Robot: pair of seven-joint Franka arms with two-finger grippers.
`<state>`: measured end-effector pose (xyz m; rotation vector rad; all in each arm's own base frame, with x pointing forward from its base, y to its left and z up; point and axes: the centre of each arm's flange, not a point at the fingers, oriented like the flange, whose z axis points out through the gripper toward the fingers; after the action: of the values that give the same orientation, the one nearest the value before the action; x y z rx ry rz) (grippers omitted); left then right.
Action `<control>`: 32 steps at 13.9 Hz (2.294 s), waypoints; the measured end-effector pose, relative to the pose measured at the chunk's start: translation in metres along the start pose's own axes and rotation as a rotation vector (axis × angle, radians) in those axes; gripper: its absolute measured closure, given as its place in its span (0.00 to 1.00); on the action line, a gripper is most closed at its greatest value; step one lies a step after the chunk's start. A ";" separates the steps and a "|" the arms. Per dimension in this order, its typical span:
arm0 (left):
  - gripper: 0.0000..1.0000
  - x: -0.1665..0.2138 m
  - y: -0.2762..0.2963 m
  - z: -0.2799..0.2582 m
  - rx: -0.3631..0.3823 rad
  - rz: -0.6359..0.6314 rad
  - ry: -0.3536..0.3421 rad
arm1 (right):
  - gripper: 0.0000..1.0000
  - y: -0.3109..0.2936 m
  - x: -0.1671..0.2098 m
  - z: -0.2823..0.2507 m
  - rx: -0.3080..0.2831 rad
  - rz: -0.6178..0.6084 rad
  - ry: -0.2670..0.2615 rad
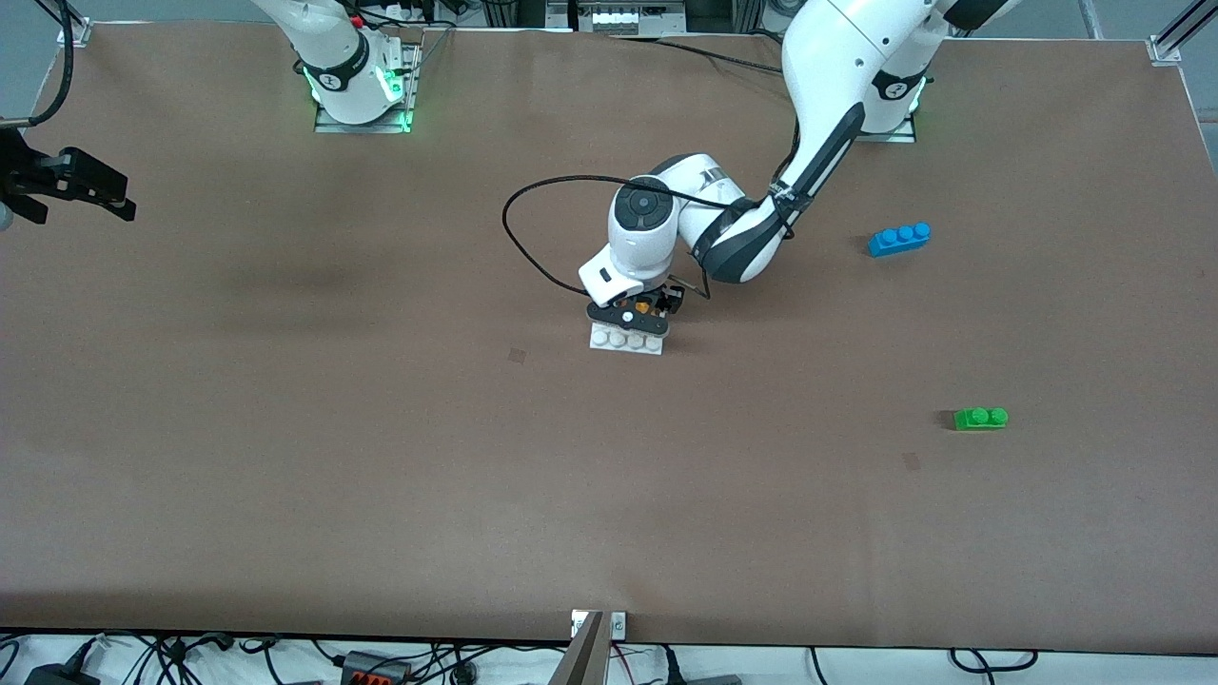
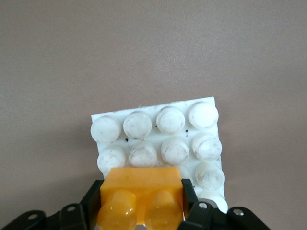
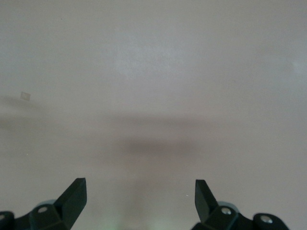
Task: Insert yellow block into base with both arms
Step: 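Press the yellow block down onto the base studs with the left gripper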
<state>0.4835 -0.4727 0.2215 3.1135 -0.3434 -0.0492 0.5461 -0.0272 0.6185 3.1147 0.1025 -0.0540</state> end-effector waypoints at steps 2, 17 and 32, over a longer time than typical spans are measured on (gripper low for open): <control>0.31 0.000 0.000 0.000 0.000 0.001 0.000 | 0.00 0.000 0.002 0.003 0.005 0.000 0.000; 0.31 -0.008 0.010 0.005 -0.017 -0.038 0.000 | 0.00 0.001 0.003 0.004 0.006 0.004 -0.001; 0.31 -0.006 0.009 0.017 -0.030 -0.081 -0.001 | 0.00 0.001 0.003 0.004 0.006 0.004 -0.001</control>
<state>0.4749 -0.4803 0.2046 3.0965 -0.2147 -0.0556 0.5493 -0.0279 0.6140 3.1212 0.0962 -0.0554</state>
